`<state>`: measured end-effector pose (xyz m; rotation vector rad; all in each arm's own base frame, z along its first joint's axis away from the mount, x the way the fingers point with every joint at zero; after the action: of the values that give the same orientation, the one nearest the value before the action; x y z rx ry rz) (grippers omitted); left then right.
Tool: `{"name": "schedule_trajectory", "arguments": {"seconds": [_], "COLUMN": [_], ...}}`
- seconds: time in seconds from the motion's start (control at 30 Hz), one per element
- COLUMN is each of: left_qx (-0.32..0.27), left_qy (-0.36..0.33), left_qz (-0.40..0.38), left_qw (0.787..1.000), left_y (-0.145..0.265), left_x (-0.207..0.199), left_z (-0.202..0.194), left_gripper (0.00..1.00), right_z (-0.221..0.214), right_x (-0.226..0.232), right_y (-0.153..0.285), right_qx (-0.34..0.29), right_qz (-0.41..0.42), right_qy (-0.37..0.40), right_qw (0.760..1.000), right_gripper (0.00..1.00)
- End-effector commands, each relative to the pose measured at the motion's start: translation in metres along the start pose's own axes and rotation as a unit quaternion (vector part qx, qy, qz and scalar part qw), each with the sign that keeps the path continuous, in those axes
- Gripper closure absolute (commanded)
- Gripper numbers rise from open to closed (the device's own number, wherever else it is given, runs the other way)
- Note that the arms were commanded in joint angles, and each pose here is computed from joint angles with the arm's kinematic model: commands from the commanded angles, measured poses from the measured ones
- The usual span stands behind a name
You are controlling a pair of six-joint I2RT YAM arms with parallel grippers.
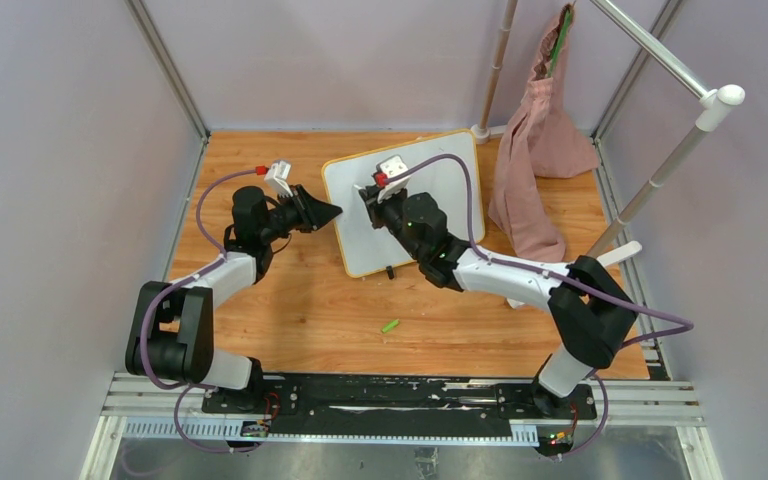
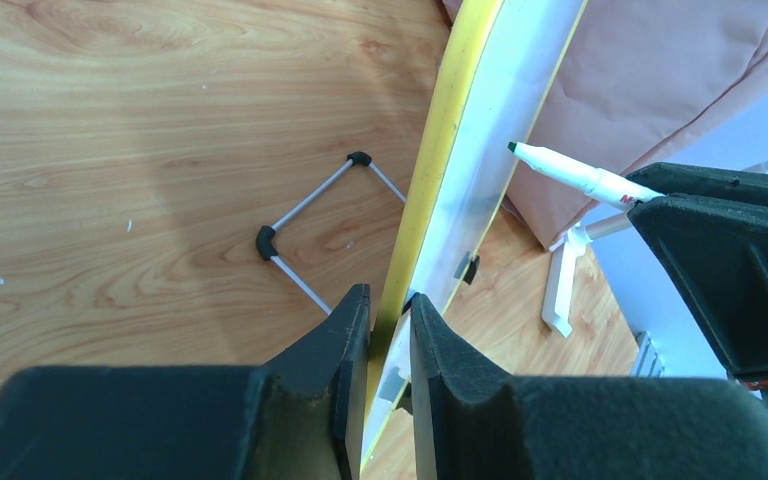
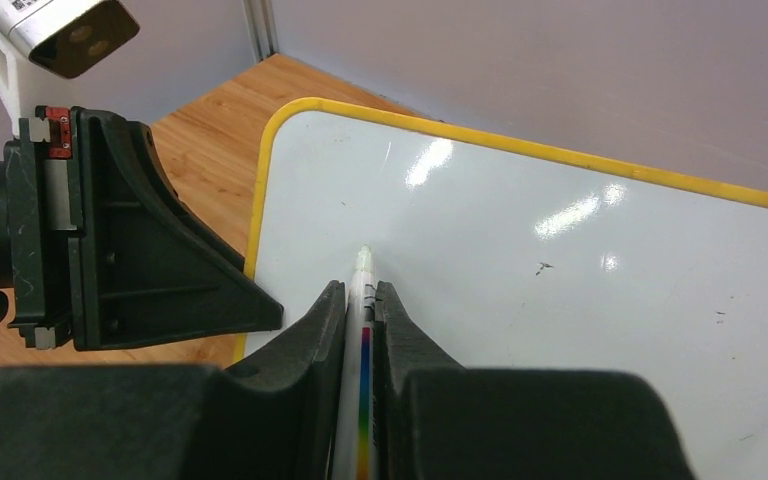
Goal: Write a sentence on the whiteboard
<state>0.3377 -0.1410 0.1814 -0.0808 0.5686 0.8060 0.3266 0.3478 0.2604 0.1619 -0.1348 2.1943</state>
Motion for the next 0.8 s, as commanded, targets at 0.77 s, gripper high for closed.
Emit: {"name": "schedule_trajectory", "arguments": {"seconds": [0.77], "left_qx": [-0.018], "left_qy": [-0.022], "left_qz": [-0.010], "left_qw": [1.000], "left_y": [0.002], "left_x": [-0.005], "left_z": [0.012], "left_gripper": [1.00], "right_z": [0.006], "right_x": [0.007], "right_y": [-0.021], "right_qx": [-0.004], "right_qz": [0.023], "right_qy": [-0.005], "right_qw": [1.000], "right_gripper": [1.00]}}
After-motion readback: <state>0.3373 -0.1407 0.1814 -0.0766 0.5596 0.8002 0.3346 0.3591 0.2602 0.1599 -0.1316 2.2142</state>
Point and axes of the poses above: each gripper's point midway between its finger pads, its own y axis back along the fingers, its own x axis along the line the jaws close on, z = x × y, the point moved 4 cm from there along y, back along the fingers, and after that the axes turned 11 degrees about -y, right-handed, at the moved point
